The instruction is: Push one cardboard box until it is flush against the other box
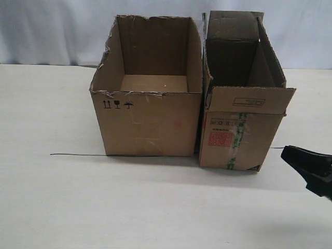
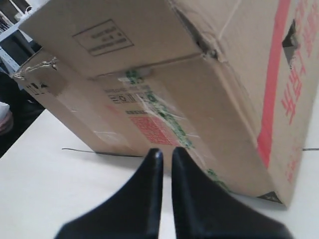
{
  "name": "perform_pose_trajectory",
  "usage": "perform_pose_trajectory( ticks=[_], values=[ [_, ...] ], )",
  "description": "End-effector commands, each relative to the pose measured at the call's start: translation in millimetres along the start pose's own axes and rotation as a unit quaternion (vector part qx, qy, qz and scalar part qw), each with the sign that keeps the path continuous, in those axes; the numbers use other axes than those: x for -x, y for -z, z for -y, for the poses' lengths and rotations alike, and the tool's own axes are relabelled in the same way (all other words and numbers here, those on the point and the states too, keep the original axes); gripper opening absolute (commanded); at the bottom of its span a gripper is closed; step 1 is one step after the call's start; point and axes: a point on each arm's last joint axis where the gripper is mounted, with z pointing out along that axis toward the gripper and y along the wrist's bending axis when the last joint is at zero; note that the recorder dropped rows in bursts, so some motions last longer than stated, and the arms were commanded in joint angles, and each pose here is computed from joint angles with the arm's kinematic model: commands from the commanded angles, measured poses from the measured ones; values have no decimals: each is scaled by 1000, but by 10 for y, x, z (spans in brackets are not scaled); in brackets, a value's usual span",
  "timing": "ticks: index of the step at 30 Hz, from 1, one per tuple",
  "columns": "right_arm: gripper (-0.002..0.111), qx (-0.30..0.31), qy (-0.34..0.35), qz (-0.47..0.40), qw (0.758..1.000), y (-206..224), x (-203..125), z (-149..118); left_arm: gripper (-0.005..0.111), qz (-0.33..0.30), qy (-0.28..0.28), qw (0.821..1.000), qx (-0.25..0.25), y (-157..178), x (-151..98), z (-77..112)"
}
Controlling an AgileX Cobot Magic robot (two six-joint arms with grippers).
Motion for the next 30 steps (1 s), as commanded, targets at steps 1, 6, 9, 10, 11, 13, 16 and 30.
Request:
perform_pose_trajectory(
  ticks=[1,6,9,10,11,13,16,30],
  values=[
    [5,13,11,7,1000,7,2,-37,0,11,1,1000,-8,6,33,13],
    [5,14,46,-25,999,-175,60,-90,0,11,1,1000,-8,6,33,13],
    [5,-7,67,-61,996,-344,88,-142,0,11,1,1000,-8,6,33,13],
    [5,-17,77,-74,994,-396,96,-159,0,11,1,1000,-8,6,33,13],
    [5,-23,80,-78,993,-434,108,-177,0,11,1,1000,-8,6,33,13],
    [5,-17,92,-81,992,-517,132,-262,0,11,1,1000,-8,6,33,13],
    [5,-7,108,-87,990,-629,176,-391,0,11,1,1000,-8,6,33,13],
    [5,-40,156,-139,977,-828,250,-546,0,11,1,1000,-8,6,33,13]
  ],
)
